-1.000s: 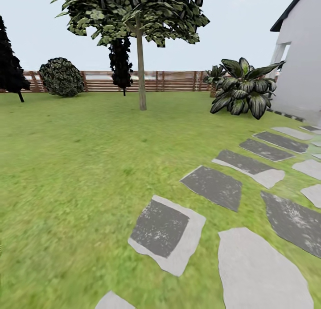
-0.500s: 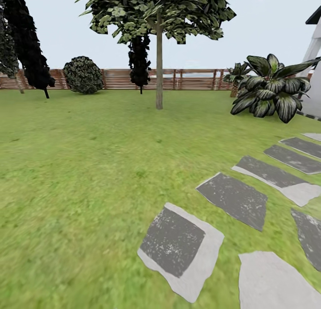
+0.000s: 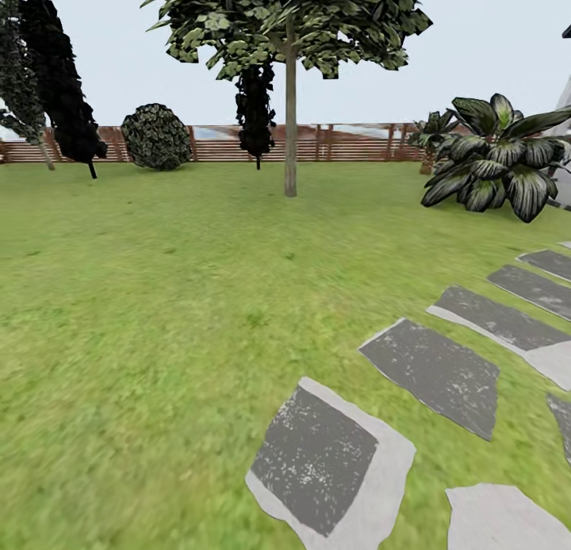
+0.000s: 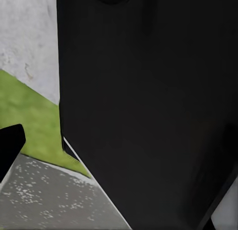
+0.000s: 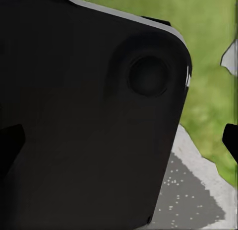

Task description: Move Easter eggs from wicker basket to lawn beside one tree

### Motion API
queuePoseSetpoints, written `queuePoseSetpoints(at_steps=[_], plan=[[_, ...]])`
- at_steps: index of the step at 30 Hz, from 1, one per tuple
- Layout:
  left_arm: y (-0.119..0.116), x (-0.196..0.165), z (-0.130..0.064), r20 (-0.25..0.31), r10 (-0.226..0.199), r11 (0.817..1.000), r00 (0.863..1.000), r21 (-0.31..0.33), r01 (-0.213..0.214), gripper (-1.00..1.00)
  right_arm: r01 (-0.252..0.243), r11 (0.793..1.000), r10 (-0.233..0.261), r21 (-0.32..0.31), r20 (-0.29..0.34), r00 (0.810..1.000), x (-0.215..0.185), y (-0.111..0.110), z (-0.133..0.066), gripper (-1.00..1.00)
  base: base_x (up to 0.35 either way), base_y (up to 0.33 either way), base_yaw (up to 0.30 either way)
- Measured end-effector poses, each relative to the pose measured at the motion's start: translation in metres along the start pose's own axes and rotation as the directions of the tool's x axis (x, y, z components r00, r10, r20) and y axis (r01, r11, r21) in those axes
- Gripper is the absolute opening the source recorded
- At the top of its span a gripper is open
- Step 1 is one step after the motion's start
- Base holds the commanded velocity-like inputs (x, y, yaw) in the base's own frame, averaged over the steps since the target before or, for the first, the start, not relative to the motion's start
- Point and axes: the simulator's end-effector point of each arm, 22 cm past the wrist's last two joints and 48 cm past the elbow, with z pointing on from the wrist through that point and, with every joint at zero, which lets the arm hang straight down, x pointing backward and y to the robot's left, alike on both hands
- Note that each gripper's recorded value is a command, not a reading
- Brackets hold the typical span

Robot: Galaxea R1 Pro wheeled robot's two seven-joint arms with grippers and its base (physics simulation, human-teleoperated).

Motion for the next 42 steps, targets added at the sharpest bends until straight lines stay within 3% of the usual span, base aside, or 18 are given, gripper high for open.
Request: queuePoseSetpoints(at_steps=[42], plan=[[0.0004,0.0019,0.0,-0.005,0.0,1.0,1.0,-0.001,0.0,1.0,0.0,1.0,0.0,-0.002,-0.005,1.0,0.0018,0.0009,-0.0001,1.0,0.331,0.0,0.286]])
